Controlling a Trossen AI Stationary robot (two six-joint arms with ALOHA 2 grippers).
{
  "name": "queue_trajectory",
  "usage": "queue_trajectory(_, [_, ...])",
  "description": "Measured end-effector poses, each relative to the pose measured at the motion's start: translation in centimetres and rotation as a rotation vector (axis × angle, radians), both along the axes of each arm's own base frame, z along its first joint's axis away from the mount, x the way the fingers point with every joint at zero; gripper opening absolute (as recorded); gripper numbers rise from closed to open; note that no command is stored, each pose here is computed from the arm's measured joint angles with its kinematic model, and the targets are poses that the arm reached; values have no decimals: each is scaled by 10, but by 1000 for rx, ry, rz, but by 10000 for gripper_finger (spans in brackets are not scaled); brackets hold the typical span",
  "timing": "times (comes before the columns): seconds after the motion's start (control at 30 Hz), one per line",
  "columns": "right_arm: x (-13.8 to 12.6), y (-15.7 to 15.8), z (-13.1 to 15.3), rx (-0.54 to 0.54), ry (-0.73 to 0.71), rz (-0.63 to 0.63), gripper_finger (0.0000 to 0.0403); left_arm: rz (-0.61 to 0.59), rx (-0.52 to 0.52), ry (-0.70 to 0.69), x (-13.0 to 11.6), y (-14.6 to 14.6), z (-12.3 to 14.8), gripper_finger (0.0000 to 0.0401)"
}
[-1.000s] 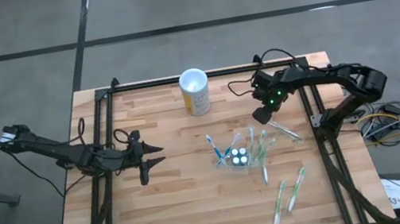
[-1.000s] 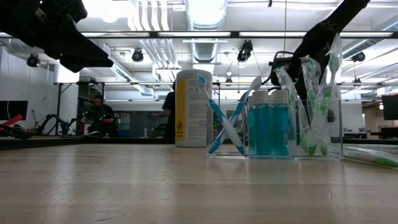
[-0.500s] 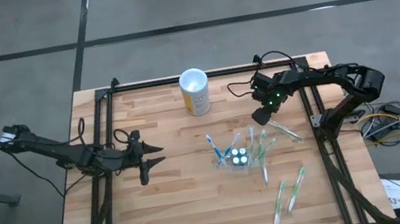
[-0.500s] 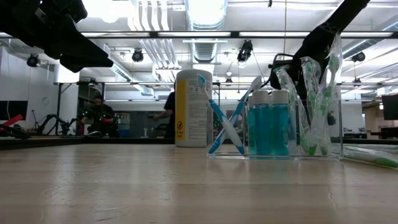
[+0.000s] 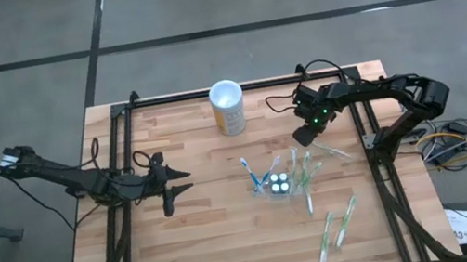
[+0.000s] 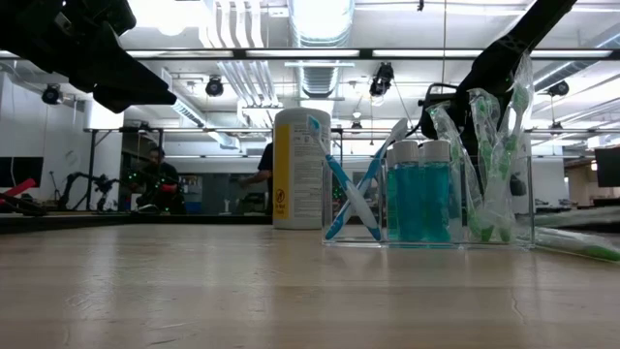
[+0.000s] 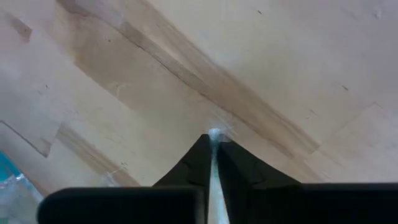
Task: Pick & Place toothbrushing station
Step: Put the green toothbrush into the right section of the transparent organizer
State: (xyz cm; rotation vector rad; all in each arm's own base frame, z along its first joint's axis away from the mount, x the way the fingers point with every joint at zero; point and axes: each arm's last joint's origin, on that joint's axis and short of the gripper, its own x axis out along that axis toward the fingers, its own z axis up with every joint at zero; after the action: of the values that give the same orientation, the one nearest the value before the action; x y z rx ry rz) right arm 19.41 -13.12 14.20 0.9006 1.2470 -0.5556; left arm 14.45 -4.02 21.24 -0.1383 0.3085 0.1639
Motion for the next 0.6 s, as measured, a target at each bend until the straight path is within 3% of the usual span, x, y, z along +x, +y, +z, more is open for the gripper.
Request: queue_trajectory(0.6, [-3,0,25,-108,-101,-35,8,0,0,0,0,0,0,157])
